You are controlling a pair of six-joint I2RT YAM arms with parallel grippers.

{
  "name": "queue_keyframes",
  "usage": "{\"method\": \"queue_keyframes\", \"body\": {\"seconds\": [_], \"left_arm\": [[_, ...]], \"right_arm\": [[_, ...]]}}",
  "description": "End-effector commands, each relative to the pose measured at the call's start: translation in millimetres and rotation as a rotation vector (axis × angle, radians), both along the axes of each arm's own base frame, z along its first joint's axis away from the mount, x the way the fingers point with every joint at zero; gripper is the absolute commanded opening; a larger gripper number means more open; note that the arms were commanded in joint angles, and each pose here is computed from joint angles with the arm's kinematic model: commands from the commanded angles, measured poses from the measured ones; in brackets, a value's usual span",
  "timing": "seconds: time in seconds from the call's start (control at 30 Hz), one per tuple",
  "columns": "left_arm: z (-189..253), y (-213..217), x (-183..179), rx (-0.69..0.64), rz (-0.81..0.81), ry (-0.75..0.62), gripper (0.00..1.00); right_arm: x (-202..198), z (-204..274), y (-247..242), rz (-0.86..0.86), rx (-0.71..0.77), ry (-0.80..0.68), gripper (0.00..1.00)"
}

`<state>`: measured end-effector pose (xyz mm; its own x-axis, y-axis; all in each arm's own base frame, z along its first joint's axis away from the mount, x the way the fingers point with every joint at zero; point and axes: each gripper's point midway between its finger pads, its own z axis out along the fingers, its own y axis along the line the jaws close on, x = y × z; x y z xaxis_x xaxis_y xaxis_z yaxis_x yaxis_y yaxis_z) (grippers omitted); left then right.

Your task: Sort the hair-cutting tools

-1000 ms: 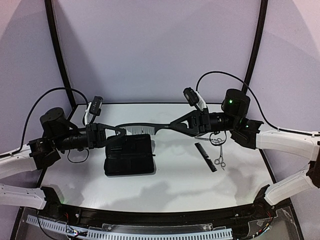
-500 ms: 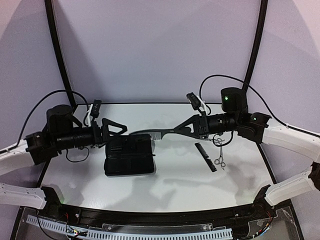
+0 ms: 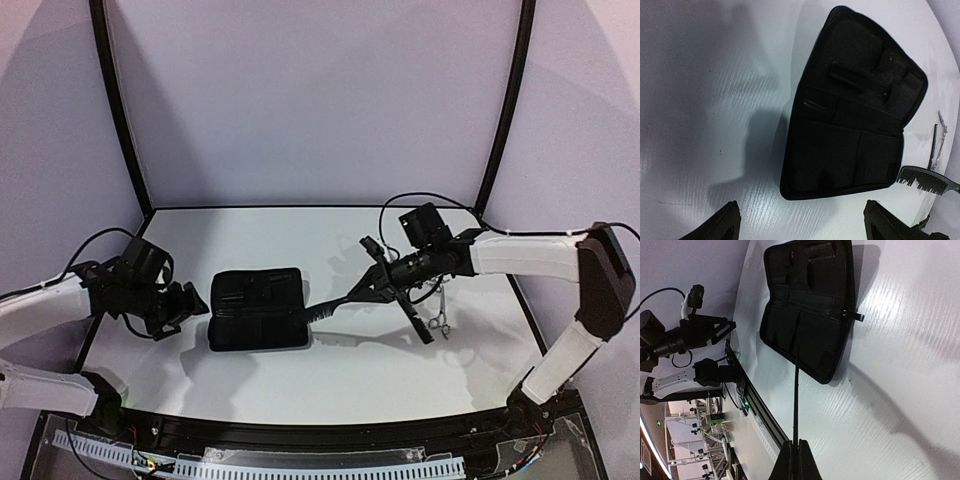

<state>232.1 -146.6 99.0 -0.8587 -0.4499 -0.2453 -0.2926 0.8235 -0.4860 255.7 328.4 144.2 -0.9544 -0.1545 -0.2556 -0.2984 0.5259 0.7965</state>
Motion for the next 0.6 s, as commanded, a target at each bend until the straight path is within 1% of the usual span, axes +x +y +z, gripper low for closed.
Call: {"method": "queue_keyframes", "body": {"seconds": [0.0,0.1,0.13,0.2,0.37,0.57], "left_arm": [[-18.1,-6.1,-3.5,-0.003,-0.051,0.065,0.79],[-31.3,-4.8,-0.5,0.004,-0.043,0.087,0.70],[-35.3,-7.3,1.4,-0.005,-0.046,0.089,0.65],[-37.9,-17.1,7.5,-0.049,-0.062,0.077,0.59],[-48.3,-33.8,9.0,-0.119,-0.105,0.100,0.50],[-65.4,-34.2,9.1,-0.092,-0.115,0.147,0.37]], "right_arm": [[7.5,1.1,14.4,0.046,0.053,0.032,0.00],[9.2,-11.2,17.3,0.046,0.049,0.072,0.00],[9.4,-14.3,18.4,0.045,0.052,0.082,0.00],[8.9,-20.9,20.8,0.047,0.058,0.109,0.00],[9.3,-37.2,23.4,0.049,0.056,0.150,0.00],[13.2,-48.0,24.7,0.045,0.055,0.145,0.00]]}}
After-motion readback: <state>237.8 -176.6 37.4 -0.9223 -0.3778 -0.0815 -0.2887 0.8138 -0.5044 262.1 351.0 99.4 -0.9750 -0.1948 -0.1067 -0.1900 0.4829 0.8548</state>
